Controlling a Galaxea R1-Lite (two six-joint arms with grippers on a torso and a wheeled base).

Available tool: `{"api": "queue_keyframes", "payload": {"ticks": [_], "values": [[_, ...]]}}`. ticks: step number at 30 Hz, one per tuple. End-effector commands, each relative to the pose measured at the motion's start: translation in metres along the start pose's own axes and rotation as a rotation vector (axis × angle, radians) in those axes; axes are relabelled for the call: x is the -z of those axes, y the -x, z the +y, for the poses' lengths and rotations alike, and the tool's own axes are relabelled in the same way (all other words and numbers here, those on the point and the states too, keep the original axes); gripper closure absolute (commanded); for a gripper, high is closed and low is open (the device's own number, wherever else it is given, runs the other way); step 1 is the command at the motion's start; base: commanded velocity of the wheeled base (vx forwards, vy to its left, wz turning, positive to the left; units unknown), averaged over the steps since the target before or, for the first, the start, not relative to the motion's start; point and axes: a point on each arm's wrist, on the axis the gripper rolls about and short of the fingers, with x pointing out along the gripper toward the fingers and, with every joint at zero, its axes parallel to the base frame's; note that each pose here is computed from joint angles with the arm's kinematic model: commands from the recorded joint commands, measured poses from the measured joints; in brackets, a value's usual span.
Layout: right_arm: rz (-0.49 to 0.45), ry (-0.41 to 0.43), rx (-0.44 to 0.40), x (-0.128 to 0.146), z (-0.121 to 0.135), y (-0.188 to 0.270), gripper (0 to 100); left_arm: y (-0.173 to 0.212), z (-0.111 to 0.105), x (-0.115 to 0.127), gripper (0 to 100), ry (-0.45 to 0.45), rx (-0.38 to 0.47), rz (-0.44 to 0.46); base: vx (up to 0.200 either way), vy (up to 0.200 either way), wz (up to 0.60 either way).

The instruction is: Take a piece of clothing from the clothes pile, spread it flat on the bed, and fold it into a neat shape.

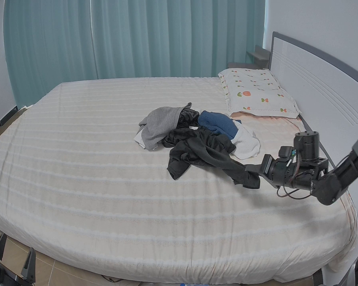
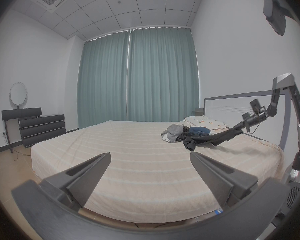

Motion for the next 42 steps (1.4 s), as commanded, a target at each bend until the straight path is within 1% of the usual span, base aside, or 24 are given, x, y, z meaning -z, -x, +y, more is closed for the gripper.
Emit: {"api": "queue_keyframes", "payload": {"ticks": [1,5,10,17,18,19,20,21,22,23,24,25,27,29,30,32,33,34,35,37,39,40,41,42], "values": [[-0.098,0.056,-0.178,-0.008,0.052,0.065,100,0.000,0.000,0.005,0,-0.001,-0.001,-0.002,0.000,0.000,0.00],[-0.120,0.096,-0.276,-0.008,0.078,0.081,100,0.000,0.000,0.004,0,-0.001,0.005,-0.004,0.000,0.000,0.00],[-0.114,0.119,-0.320,-0.001,0.093,0.082,100,0.000,0.000,0.004,0,-0.006,0.019,-0.005,0.000,0.000,0.00],[-0.150,0.136,-0.367,-0.008,0.107,0.092,100,0.001,0.000,0.002,0,0.005,0.011,-0.016,0.000,0.000,0.00],[-0.155,0.140,-0.373,-0.008,0.108,0.094,100,0.005,0.000,-0.021,0,0.062,0.004,-0.097,0.000,0.000,0.00],[-0.155,0.140,-0.373,-0.009,0.108,0.094,100,0.010,0.000,-0.057,0,0.157,0.003,-0.181,0.000,0.000,0.00],[-0.155,0.141,-0.373,-0.009,0.108,0.094,100,0.011,0.000,-0.080,0,0.222,0.011,-0.217,0.000,0.000,0.00],[-0.154,0.142,-0.376,-0.008,0.109,0.093,100,0.003,0.000,-0.094,0,0.276,0.026,-0.180,0.000,0.000,0.00],[-0.151,0.142,-0.377,-0.007,0.109,0.093,100,-0.004,-0.001,-0.095,0,0.254,0.045,-0.137,0.000,0.000,0.00],[-0.147,0.140,-0.376,-0.007,0.109,0.092,100,-0.013,-0.002,-0.092,0,0.200,0.082,-0.072,0.000,0.000,0.00],[-0.148,0.141,-0.377,-0.007,0.109,0.092,100,-0.014,-0.002,-0.091,0,0.194,0.089,-0.063,0.000,0.000,0.00],[-0.147,0.140,-0.376,-0.007,0.108,0.092,100,-0.029,-0.004,-0.081,0,0.129,0.163,0.058,0.000,0.000,0.00],[-0.150,0.142,-0.376,-0.007,0.109,0.092,100,-0.047,-0.006,-0.079,0,0.064,0.196,0.166,0.000,0.000,0.00],[-0.148,0.142,-0.377,-0.007,0.109,0.092,100,-0.048,-0.006,-0.079,0,0.059,0.196,0.170,0.000,0.000,0.00],[-0.159,0.148,-0.386,-0.008,0.111,0.096,100,-0.074,-0.008,-0.081,0,0.012,0.211,0.272,0.000,0.000,0.00],[-0.165,0.152,-0.398,-0.007,0.113,0.101,100,-0.090,-0.011,-0.079,0,0.008,0.258,0.323,0.000,0.000,0.00],[-0.166,0.152,-0.399,-0.007,0.113,0.102,100,-0.098,-0.015,-0.077,0,0.014,0.305,0.355,0.000,0.000,0.00],[-0.165,0.153,-0.400,-0.007,0.114,0.102,100,-0.100,-0.016,-0.076,0,0.014,0.318,0.367,0.000,0.000,0.00],[-0.171,0.152,-0.404,-0.008,0.115,0.103,100,-0.114,-0.024,-0.071,0,0.013,0.379,0.438,0.000,0.000,0.00],[-0.174,0.155,-0.407,-0.009,0.115,0.103,100,-0.130,-0.031,-0.065,0,0.006,0.402,0.510,0.000,0.000,0.00],[-0.183,0.158,-0.415,-0.011,0.118,0.104,100,-0.147,-0.038,-0.062,0,-0.001,0.414,0.551,0.000,0.000,0.00],[-0.183,0.158,-0.415,-0.011,0.118,0.104,100,-0.147,-0.038,-0.062,0,-0.001,0.414,0.551,0.000,0.000,0.00],[-0.190,0.158,-0.420,-0.013,0.120,0.105,100,-0.169,-0.048,-0.057,0,0.001,0.431,0.591,0.000,0.000,0.00],[-0.191,0.158,-0.419,-0.013,0.119,0.105,100,-0.175,-0.050,-0.055,0,0.006,0.434,0.599,0.000,0.000,0.00]]}}
